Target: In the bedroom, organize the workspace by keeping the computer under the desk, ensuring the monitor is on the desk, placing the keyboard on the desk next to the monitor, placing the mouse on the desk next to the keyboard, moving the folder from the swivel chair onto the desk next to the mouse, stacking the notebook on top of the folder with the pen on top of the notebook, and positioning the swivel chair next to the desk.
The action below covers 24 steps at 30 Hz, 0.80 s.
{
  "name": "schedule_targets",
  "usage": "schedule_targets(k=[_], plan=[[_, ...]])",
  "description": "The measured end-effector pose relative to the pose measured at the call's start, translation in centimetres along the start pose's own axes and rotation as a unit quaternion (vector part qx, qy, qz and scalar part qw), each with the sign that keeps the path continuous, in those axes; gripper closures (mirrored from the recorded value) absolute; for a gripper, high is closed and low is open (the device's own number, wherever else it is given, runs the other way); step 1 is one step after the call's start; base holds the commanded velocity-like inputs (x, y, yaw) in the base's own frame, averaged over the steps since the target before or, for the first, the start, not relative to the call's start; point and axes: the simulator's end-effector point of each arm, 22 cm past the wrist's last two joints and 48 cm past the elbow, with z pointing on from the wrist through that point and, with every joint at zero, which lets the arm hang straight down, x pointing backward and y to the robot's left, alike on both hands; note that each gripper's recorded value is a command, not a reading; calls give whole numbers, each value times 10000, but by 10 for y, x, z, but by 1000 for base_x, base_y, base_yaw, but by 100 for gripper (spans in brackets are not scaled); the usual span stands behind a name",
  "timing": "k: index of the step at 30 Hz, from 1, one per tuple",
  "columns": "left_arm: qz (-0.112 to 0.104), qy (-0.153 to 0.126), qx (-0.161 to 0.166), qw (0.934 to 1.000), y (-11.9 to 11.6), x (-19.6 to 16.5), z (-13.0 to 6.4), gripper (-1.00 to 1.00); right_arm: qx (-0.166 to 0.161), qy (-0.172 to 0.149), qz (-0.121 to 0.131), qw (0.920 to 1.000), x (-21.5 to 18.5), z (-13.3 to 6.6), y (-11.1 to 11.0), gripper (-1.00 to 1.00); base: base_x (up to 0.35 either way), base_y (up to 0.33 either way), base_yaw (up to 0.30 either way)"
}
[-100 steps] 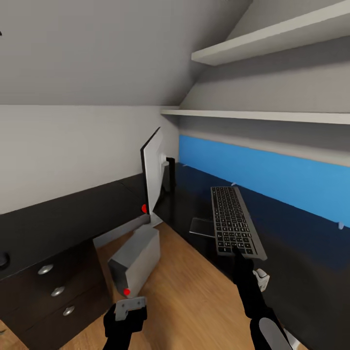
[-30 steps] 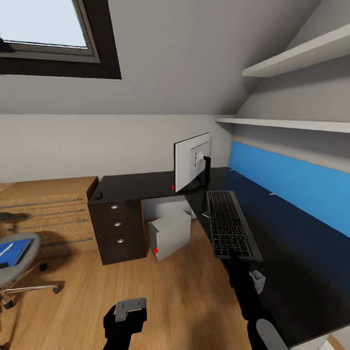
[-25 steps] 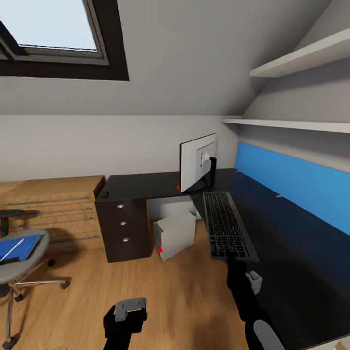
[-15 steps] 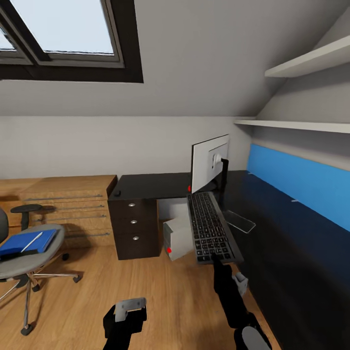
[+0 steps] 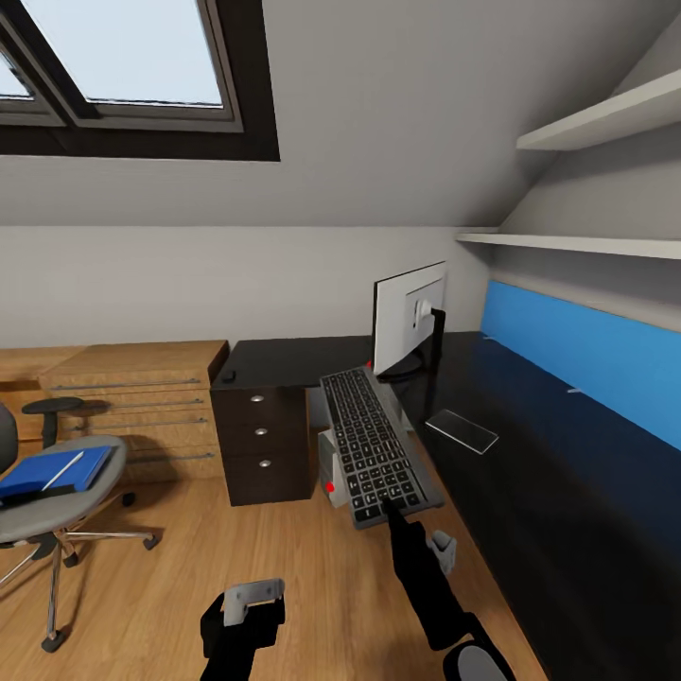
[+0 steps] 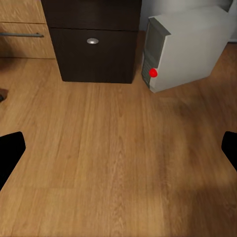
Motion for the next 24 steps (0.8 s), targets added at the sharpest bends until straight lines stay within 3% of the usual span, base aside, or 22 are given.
schedule_targets(k=[8, 14, 24], plan=[[-1, -1, 0, 10000, 0, 0, 0, -100, -147, 20, 12, 9999, 0, -1, 5, 100, 0, 0, 16], [-17, -56, -11, 10000, 2, -5, -1, -100, -17, 33, 56, 10000, 6, 0, -5, 100, 0, 0, 200], [-27, -120, -2, 9999, 1, -9, -3, -100, -19, 21, 65, 10000, 8, 0, -3, 100, 2, 1, 215]])
